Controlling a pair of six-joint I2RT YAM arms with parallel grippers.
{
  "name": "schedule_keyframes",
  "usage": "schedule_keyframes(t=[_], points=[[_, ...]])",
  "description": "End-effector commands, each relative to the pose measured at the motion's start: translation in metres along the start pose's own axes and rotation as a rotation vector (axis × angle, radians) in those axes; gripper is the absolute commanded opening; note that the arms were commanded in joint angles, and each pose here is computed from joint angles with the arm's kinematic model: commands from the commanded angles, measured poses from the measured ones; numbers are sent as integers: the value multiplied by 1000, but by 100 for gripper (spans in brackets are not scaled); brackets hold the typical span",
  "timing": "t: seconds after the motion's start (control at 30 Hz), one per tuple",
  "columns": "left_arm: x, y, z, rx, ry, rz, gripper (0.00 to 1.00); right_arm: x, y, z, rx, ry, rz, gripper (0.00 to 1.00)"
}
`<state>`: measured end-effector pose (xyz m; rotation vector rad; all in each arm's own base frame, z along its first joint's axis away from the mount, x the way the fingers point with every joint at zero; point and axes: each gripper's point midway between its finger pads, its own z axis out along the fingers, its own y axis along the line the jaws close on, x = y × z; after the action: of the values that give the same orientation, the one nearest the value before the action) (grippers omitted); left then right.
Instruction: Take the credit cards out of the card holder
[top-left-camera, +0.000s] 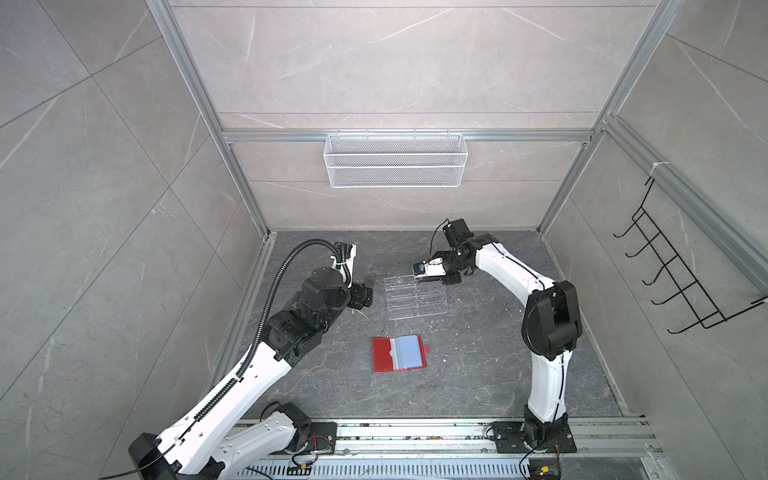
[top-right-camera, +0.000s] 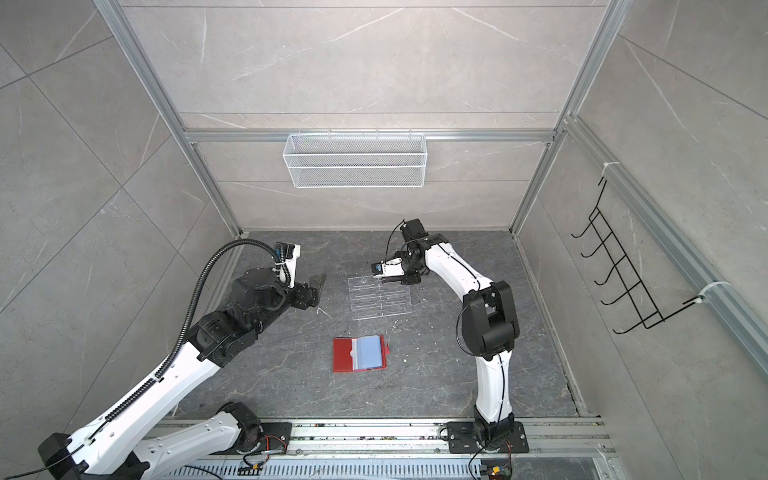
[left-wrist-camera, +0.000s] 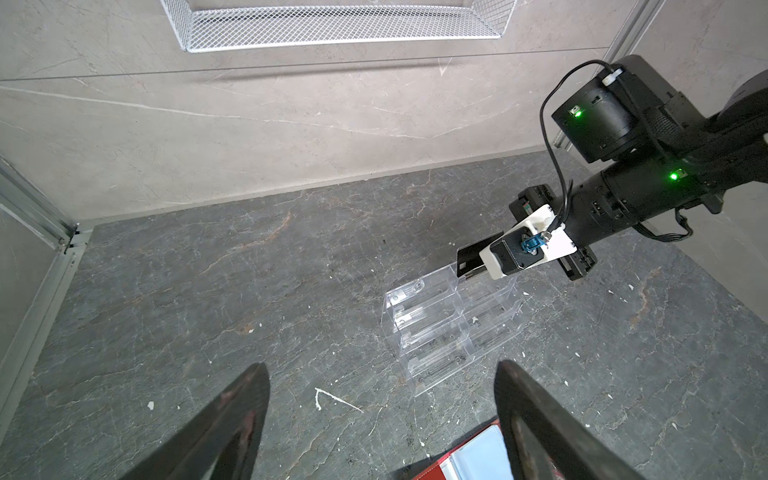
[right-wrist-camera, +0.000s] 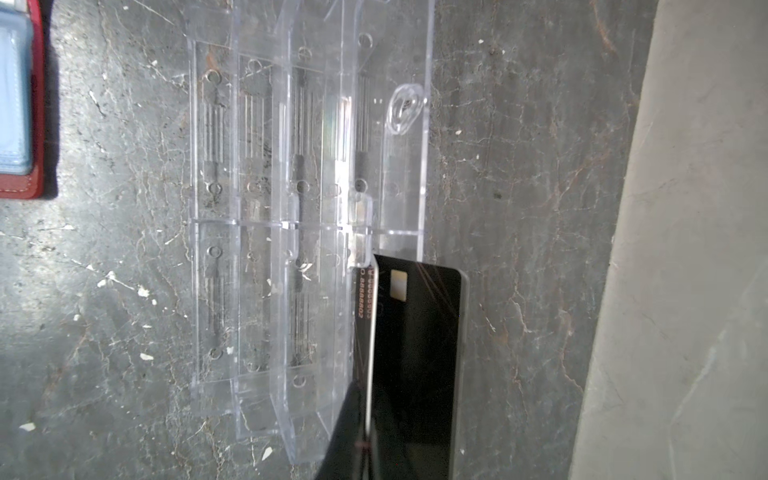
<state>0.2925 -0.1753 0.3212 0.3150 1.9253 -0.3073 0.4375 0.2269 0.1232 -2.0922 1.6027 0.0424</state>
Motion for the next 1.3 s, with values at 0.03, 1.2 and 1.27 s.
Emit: schedule_keyframes(t=[0.03, 1.2, 1.27], points=[[-15, -5, -5, 31, -44, 7, 86, 0, 3, 1, -24, 16, 19, 15], [31, 51, -20, -228, -66, -125, 89, -24, -51, -210, 919, -177, 411, 100], [39, 63, -22, -292, -76, -114, 93, -21, -37, -222, 959, -216, 481, 100]])
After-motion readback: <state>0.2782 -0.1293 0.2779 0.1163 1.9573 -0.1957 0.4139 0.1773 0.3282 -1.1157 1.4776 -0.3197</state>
